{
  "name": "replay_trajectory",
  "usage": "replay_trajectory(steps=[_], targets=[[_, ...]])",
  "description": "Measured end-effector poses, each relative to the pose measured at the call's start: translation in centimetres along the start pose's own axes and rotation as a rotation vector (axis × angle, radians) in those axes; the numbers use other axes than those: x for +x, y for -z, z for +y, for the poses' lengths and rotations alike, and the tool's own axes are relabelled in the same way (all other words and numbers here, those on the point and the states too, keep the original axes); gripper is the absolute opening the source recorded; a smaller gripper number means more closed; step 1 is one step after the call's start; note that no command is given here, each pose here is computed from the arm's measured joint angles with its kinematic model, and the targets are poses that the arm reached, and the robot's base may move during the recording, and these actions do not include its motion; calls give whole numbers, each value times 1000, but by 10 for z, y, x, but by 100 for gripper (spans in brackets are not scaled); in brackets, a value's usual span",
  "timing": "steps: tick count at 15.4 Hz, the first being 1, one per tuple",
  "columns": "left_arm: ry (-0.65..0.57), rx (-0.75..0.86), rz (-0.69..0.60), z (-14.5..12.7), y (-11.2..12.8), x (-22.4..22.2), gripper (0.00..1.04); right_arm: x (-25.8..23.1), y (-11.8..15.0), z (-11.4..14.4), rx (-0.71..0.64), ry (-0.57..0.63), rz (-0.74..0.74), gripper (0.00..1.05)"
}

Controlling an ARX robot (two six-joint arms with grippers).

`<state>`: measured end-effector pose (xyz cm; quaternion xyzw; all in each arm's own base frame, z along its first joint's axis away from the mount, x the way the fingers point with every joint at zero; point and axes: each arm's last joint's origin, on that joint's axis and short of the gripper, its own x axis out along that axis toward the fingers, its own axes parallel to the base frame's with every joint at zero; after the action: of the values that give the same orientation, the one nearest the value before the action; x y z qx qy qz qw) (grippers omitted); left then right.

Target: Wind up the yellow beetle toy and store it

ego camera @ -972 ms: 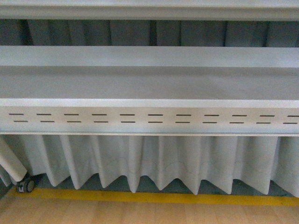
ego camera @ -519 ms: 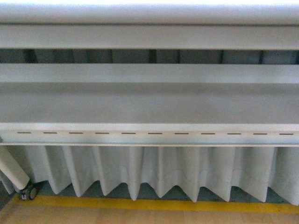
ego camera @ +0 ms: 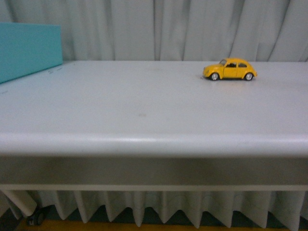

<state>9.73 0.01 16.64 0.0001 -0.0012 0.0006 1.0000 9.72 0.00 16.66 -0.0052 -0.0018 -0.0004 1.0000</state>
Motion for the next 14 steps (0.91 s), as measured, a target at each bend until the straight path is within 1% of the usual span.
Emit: replay_trajectory(steps=[14], targets=[[1, 0, -3, 0, 0, 0, 98, 0, 0, 0, 1, 0, -3, 98]])
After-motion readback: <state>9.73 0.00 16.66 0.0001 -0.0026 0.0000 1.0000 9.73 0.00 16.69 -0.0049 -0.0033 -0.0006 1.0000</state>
